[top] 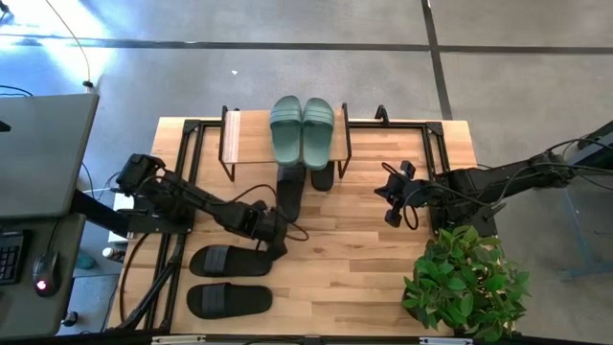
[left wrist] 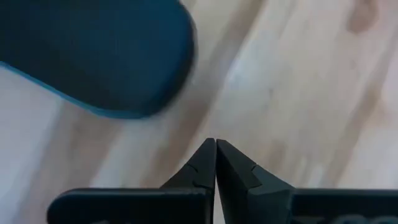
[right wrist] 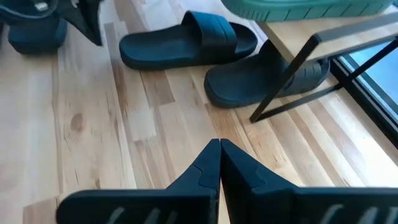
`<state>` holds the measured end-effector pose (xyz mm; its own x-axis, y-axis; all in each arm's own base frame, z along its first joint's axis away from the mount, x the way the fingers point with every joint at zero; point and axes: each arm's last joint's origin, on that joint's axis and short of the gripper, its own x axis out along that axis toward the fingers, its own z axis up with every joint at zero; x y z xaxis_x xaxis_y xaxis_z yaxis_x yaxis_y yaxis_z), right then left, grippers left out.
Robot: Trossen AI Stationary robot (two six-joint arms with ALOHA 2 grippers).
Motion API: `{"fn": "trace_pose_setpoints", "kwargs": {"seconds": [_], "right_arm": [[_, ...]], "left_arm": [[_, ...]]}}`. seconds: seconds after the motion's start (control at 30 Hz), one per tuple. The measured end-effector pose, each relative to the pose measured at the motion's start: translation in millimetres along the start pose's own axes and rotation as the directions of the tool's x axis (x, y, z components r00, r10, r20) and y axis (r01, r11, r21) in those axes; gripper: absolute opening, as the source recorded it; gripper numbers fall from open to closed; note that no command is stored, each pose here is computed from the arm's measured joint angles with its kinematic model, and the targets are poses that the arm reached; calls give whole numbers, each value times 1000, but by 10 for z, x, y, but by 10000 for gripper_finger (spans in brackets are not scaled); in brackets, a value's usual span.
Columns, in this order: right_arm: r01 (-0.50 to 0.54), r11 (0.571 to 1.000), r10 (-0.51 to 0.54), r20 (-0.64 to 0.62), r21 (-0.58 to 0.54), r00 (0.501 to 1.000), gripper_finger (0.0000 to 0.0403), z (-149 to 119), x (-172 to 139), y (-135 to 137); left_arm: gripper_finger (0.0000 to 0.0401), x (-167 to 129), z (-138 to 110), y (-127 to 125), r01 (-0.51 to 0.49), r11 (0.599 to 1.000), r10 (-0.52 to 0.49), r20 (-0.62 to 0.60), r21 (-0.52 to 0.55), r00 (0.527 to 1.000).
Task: Pick and place slides into the shelf
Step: Put the black slide under the shelf
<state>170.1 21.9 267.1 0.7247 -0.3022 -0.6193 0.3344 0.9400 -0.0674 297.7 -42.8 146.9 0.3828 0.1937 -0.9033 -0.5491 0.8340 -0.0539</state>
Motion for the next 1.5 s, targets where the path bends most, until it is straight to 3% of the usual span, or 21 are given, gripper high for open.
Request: {"fn": "trace_pose_setpoints", "kwargs": {"seconds": [0.63, 1.03, 1.3, 1.5], "right_arm": [[24, 1000, -24, 32, 13, 999, 0, 1, -75, -50], [42, 999, -42, 29, 6, 999, 0, -5, -74, -57], [57, 998, -57, 33, 2, 998, 0, -4, -74, -61], [57, 998, -57, 33, 2, 998, 0, -4, -74, -61]], "left_arm": [[0, 408, 384, 355, -46, 996, 52, 95, -71, 994], [0, 444, 626, 573, -31, 998, 43, 199, -61, 979], [0, 466, 696, 729, -53, 993, 73, 201, -102, 977], [0, 458, 677, 671, -36, 998, 44, 196, -47, 980]]}}
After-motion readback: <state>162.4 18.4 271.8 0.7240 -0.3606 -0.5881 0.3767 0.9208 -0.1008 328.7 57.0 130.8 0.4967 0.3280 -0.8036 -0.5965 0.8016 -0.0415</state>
